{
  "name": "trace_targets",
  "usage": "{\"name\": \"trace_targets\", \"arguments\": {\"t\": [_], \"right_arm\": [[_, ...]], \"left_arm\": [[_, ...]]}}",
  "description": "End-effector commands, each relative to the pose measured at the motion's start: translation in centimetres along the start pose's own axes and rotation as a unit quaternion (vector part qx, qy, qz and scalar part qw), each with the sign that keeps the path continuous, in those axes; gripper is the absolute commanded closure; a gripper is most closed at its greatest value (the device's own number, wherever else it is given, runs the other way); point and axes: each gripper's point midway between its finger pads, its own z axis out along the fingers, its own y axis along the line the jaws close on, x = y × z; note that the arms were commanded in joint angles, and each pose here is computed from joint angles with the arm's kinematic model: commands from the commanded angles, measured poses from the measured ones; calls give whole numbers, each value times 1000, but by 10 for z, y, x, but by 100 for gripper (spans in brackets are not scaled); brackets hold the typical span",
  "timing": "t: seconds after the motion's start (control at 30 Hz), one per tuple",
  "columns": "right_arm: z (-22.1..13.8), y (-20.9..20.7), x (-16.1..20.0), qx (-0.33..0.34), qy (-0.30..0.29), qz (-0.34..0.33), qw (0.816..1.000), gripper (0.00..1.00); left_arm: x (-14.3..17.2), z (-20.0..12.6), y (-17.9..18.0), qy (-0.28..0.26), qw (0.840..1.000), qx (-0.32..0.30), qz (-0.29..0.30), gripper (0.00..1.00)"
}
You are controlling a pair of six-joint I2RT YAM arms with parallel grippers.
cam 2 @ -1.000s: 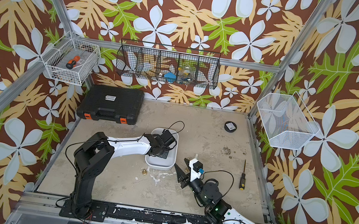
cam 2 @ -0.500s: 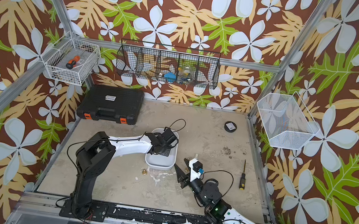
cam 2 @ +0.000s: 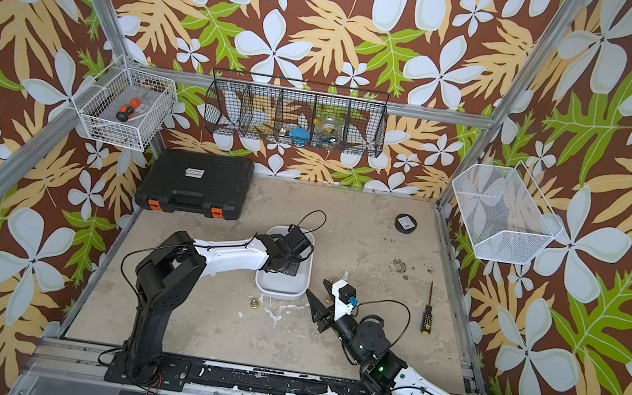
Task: Put the chess pieces into the storage box
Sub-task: Place the chess piece in the storage box.
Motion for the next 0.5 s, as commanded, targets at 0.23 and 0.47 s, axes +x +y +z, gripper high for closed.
{"name": "trace_targets", "arguments": {"t": [0.23,0.47], "right_arm": [[0,1,-5,-2,-10,4,1000,42],[0,1,-4,-2,-8,5,1000,42]], "left_arm": [[0,-3,-1,1,1000,8,2,80],[-5,-13,0,-8,1000,13,-2,74]]}}
